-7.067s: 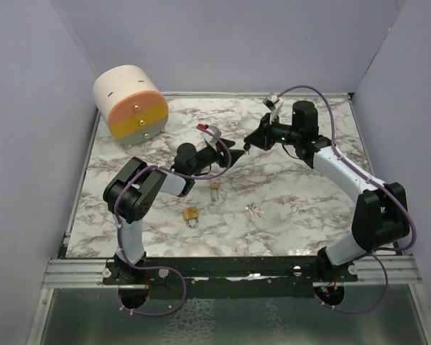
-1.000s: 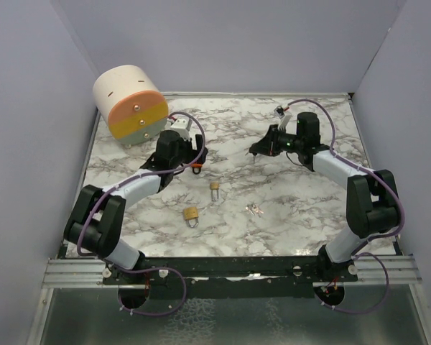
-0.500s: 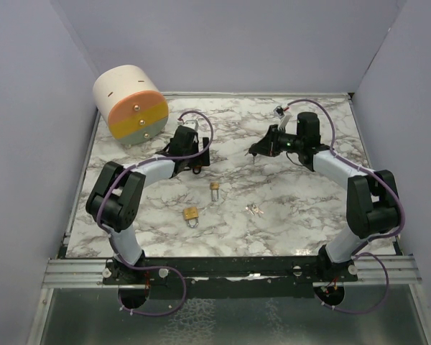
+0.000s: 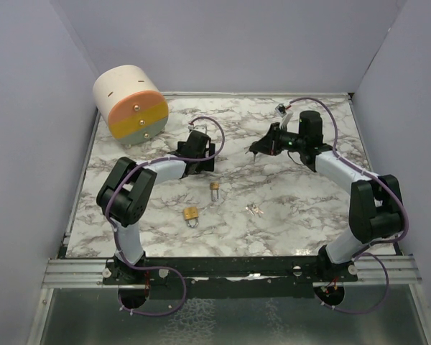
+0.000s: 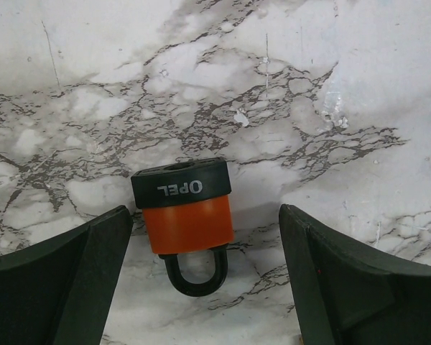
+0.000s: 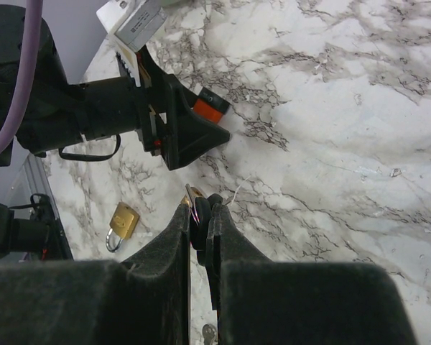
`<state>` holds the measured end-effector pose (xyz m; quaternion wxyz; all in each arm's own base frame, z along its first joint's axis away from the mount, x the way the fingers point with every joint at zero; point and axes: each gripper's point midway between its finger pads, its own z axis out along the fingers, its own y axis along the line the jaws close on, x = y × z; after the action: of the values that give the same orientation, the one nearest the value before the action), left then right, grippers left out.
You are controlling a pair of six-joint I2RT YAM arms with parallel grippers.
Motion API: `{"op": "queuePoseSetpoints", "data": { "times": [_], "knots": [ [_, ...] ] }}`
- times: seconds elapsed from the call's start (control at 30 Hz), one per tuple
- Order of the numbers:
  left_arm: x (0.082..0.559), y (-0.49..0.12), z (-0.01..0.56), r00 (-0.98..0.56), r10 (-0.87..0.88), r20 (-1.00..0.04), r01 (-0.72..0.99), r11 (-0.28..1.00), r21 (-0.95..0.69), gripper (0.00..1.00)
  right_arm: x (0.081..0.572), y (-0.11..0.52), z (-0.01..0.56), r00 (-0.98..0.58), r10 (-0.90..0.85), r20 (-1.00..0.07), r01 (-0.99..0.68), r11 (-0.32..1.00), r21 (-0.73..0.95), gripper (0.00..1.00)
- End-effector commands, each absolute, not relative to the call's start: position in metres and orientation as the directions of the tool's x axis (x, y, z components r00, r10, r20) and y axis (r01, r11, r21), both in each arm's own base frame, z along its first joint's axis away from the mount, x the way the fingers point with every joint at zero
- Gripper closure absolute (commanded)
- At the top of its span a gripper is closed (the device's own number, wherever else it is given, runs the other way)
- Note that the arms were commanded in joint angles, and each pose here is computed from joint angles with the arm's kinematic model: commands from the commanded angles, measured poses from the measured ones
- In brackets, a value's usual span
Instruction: Unlock with the key
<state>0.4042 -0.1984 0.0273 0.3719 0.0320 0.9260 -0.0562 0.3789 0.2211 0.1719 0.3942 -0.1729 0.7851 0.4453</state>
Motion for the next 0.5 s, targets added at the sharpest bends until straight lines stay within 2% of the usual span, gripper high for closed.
{"op": "queuePoseSetpoints", "data": {
  "times": [0.0, 0.17, 0.27, 0.37, 0.47],
  "knots": [
    [0.405, -0.188, 0.021, -0.722, 0.04, -0.691, 0.07, 0.997, -0.016, 0.15, 0.374, 0.22, 0.182, -0.609, 0.077, -0.79, -0.642, 0.536, 0.548, 0.99],
    [0.408, -0.187, 0.015, -0.719, 0.057, -0.693, 0.08, 0.997, -0.001, 0.19, 0.373, 0.22, 0.18, -0.614, 0.072, -0.786, -0.64, 0.537, 0.549, 0.99],
    [0.409, -0.188, 0.011, -0.717, 0.072, -0.693, 0.093, 0.996, 0.007, 0.28, 0.373, 0.22, 0.178, -0.617, 0.071, -0.784, -0.637, 0.54, 0.55, 0.99],
    [0.41, -0.191, 0.01, -0.718, 0.09, -0.69, 0.116, 0.993, 0.009, 0.48, 0.373, 0.219, 0.177, -0.619, 0.07, -0.782, -0.634, 0.542, 0.551, 0.99],
    [0.41, -0.194, 0.013, -0.707, 0.105, -0.699, 0.145, 0.989, 0.002, 0.77, 0.376, 0.217, 0.175, -0.617, 0.063, -0.784, -0.627, 0.562, 0.539, 0.99]
  ]
}}
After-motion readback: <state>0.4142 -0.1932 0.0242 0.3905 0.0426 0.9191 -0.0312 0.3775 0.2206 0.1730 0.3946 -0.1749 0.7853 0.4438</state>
